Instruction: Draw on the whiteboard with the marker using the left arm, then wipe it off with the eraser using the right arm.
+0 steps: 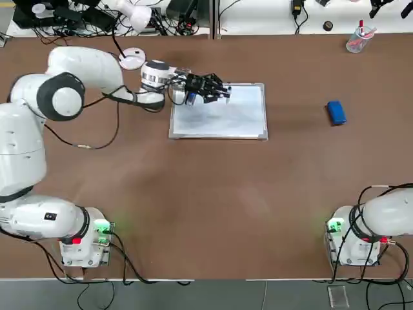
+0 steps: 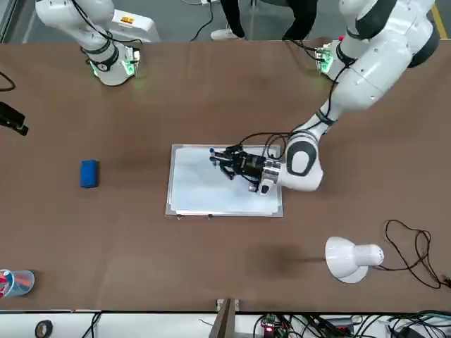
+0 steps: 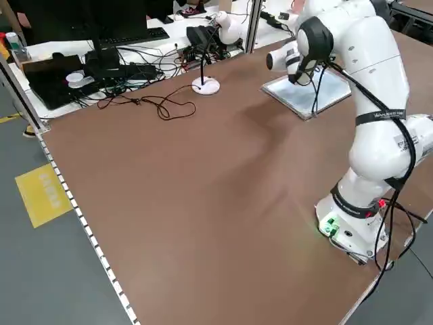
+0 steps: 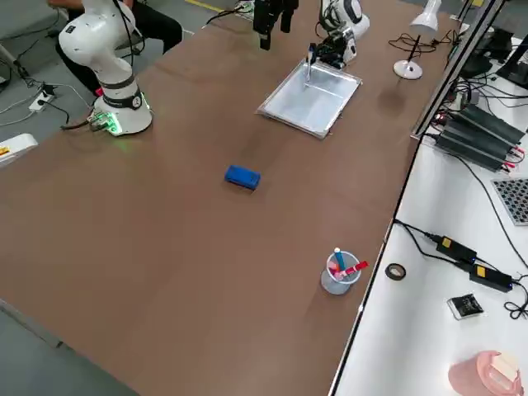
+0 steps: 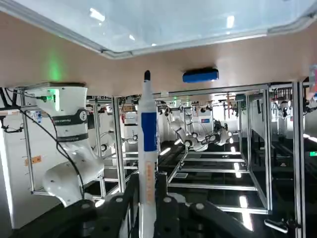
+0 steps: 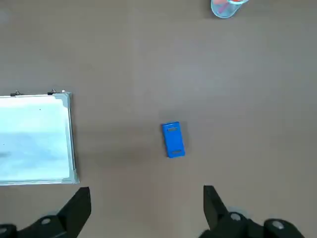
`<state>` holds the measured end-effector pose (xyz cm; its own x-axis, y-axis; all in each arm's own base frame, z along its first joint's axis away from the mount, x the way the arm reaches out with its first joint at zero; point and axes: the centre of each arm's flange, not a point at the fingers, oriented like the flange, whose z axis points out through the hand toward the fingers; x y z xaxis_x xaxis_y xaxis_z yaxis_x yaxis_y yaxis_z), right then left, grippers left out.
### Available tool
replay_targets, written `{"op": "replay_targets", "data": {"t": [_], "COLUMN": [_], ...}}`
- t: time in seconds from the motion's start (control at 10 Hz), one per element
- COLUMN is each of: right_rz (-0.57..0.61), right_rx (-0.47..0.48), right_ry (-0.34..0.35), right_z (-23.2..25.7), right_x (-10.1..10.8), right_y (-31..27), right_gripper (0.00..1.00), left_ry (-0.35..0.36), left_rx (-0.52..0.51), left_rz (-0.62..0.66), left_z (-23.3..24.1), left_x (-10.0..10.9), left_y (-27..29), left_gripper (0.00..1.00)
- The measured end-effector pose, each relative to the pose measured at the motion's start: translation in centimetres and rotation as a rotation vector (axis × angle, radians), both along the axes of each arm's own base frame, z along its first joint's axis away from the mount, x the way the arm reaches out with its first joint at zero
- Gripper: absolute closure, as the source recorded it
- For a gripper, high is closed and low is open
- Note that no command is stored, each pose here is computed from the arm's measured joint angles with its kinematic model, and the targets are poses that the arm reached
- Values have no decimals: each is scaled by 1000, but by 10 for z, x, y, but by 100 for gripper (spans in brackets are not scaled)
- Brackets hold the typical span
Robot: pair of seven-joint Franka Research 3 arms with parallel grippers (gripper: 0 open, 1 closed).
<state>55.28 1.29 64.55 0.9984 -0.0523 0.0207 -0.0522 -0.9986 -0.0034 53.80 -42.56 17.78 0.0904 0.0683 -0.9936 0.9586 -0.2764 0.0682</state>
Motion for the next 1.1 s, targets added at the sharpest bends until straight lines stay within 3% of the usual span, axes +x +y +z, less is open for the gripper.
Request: {"op": "replay_targets", "data": {"t": [1.1], "right_rz": [0], "right_rx": [0], "right_ry": [8], "right_z": [-4], "right_x": [0], "right_y": [0], "right_gripper": [0], "left_ry": [-10], "left_rx": [23], "left_rz": [11], "left_z": [-58], "left_x": [3], "left_y": [-9], "left_gripper": [82]}}
